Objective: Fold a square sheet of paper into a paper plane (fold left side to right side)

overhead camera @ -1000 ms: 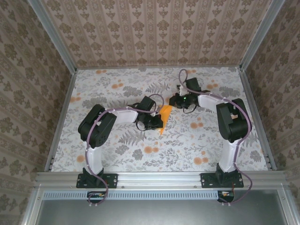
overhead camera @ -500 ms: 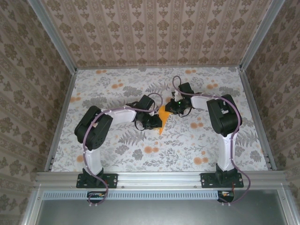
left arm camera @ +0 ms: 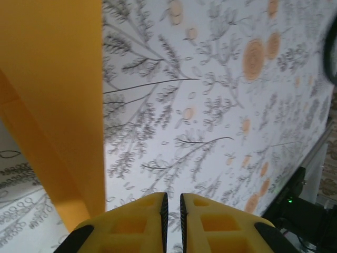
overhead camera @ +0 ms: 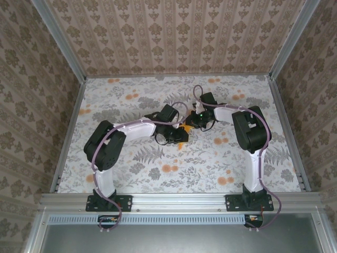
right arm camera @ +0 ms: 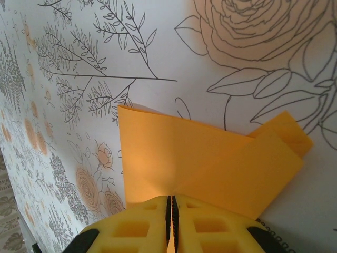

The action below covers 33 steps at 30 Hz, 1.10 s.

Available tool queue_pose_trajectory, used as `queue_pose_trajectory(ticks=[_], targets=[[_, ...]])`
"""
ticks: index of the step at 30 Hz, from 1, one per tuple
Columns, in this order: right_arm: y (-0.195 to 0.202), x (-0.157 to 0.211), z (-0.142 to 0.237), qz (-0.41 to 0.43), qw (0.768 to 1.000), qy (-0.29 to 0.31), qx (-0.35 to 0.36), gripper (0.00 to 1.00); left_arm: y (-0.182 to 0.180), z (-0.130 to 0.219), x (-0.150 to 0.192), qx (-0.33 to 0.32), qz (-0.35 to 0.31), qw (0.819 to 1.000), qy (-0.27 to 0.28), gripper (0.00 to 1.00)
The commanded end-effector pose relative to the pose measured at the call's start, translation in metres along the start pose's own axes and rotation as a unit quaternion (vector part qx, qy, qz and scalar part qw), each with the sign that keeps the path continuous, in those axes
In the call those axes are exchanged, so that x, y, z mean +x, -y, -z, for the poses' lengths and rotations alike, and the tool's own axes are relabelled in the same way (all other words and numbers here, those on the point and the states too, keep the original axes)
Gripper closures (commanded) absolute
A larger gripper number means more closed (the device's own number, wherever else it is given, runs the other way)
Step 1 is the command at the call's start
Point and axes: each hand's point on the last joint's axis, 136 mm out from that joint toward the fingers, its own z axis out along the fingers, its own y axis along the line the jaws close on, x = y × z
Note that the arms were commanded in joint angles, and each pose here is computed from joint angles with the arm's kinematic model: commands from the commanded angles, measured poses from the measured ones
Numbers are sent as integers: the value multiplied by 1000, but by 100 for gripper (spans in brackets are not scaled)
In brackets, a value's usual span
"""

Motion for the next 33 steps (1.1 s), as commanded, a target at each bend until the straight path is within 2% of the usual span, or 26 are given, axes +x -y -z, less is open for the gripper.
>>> queue_pose_trajectory(ticks=[1, 11, 28, 33], targets=[[26, 18, -12, -14, 998, -31, 50, 87, -7, -3, -3, -11, -1, 1000, -6, 83], [28, 18, -10, -9, 997, -33, 63, 87, -36, -8, 3, -52, 17, 998, -7, 83], [28, 18, -9, -4, 997, -34, 71, 87, -65, -13, 12, -84, 39, 996, -14, 85], [8, 7, 0, 11, 1000, -4, 28, 88, -71, -16, 18, -87, 47, 995, -20, 86]])
